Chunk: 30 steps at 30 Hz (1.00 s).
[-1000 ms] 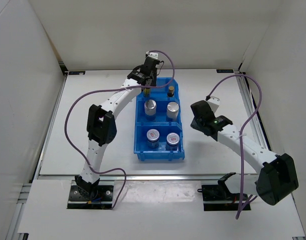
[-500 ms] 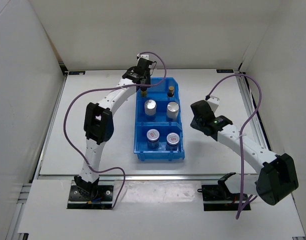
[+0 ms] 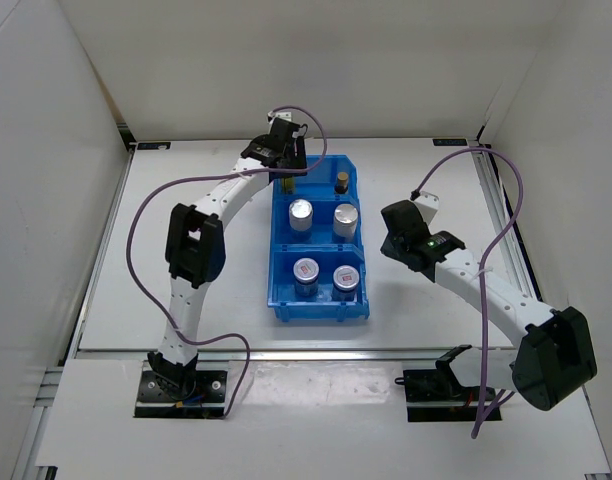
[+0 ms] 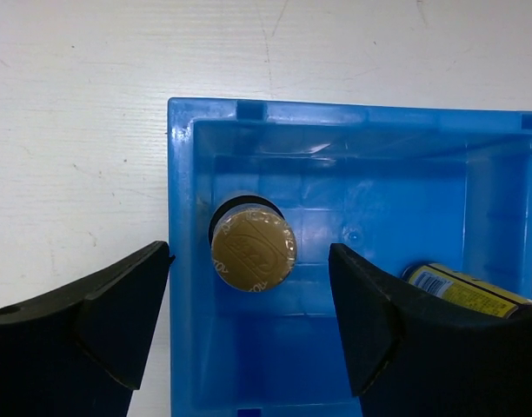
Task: Organize the condiment bottles
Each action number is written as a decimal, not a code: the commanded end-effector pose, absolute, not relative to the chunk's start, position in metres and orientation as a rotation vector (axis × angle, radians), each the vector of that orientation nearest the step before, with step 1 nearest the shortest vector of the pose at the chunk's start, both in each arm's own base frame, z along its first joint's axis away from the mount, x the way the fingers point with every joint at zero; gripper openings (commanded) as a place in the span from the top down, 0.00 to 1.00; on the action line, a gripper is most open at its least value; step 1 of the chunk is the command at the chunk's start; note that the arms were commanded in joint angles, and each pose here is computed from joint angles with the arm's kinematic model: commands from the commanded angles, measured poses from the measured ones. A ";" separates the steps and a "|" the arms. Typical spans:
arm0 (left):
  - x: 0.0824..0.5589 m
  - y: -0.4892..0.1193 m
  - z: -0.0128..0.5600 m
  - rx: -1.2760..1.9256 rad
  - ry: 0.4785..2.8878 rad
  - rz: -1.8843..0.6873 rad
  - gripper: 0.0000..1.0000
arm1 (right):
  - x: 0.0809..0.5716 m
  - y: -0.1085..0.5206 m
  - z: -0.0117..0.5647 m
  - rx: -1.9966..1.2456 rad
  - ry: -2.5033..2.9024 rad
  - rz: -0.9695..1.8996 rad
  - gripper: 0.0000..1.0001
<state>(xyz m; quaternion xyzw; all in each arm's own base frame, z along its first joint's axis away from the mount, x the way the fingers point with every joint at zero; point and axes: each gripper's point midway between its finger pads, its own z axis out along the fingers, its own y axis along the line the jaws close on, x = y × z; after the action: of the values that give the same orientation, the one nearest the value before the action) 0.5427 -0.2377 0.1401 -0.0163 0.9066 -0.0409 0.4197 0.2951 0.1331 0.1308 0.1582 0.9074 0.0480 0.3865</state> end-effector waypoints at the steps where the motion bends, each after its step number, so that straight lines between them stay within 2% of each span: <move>1: 0.535 -0.239 0.183 -0.061 2.216 -0.163 0.15 | 0.306 0.136 0.147 0.427 2.258 0.153 0.82; 3: 0.533 -0.237 0.198 -0.055 2.192 -0.171 0.12 | 0.306 0.136 0.147 0.427 2.258 0.153 0.82; 4: 0.532 -0.237 0.205 -0.057 2.181 -0.177 0.00 | 0.306 0.136 0.147 0.427 2.258 0.153 0.79; 5: 0.532 -0.233 0.214 -0.058 2.162 -0.166 0.00 | 0.306 0.136 0.147 0.427 2.258 0.153 0.78; 8: 0.523 -0.222 0.264 -0.049 2.073 -0.160 0.00 | 0.306 0.136 0.147 0.427 2.258 0.153 0.61; 9: 0.515 -0.215 0.297 -0.061 2.013 -0.168 0.00 | 0.305 0.135 0.145 0.426 2.266 0.146 0.53; 10: 0.507 -0.209 0.315 -0.073 1.987 -0.171 0.00 | 0.305 0.135 0.145 0.426 2.266 0.146 0.36; 12: 0.488 -0.195 0.328 -0.076 1.975 -0.148 0.00 | 0.303 0.135 0.144 0.436 2.271 0.144 0.19; 13: 0.466 -0.181 0.363 -0.100 1.912 -0.166 0.00 | 0.303 0.135 0.144 0.436 2.271 0.144 0.04; 14: 0.452 -0.171 0.345 -0.099 1.950 -0.130 0.00 | 0.304 0.133 0.147 0.441 2.259 0.142 0.00; 17: 0.404 -0.140 0.370 -0.157 1.871 -0.151 0.00 | 0.302 0.132 0.146 0.440 2.266 0.135 0.00; 18: 0.389 -0.133 0.332 -0.129 1.937 -0.107 0.00 | 0.302 0.128 0.145 0.449 2.271 0.124 0.00; 19: 0.368 -0.114 0.351 -0.167 1.866 -0.120 0.00 | 0.304 0.130 0.149 0.461 2.261 0.136 0.00; 20: 0.356 -0.105 0.342 -0.161 1.865 -0.098 0.00 | 0.304 0.130 0.149 0.461 2.261 0.137 0.00; 21: 0.343 -0.094 0.303 -0.142 1.923 -0.052 0.00 | 0.303 0.131 0.148 0.447 2.268 0.141 0.00; 23: 0.314 -0.071 0.305 -0.149 1.853 -0.015 0.00 | 0.303 0.131 0.148 0.447 2.268 0.141 0.00; 24: 0.302 -0.061 0.270 -0.135 1.903 0.038 0.00 | 0.301 0.130 0.149 0.448 2.264 0.144 0.00; 25: 0.295 -0.051 0.263 -0.142 1.893 0.065 0.00 | 0.302 0.130 0.151 0.435 2.250 0.152 0.00; 28: 0.268 -0.032 0.252 -0.160 1.812 0.087 0.00 | 0.300 0.132 0.152 0.410 2.235 0.184 0.00; 30: 0.254 -0.031 0.274 -0.167 1.699 0.026 0.00 | 0.300 0.132 0.152 0.410 2.235 0.184 0.00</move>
<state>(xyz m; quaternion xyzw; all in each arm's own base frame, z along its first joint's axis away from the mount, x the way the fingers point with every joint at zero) 0.2640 -0.0424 0.2391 -0.0578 0.8032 0.0134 0.5928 0.2957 0.1305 0.1393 0.1615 0.9022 0.0575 0.3958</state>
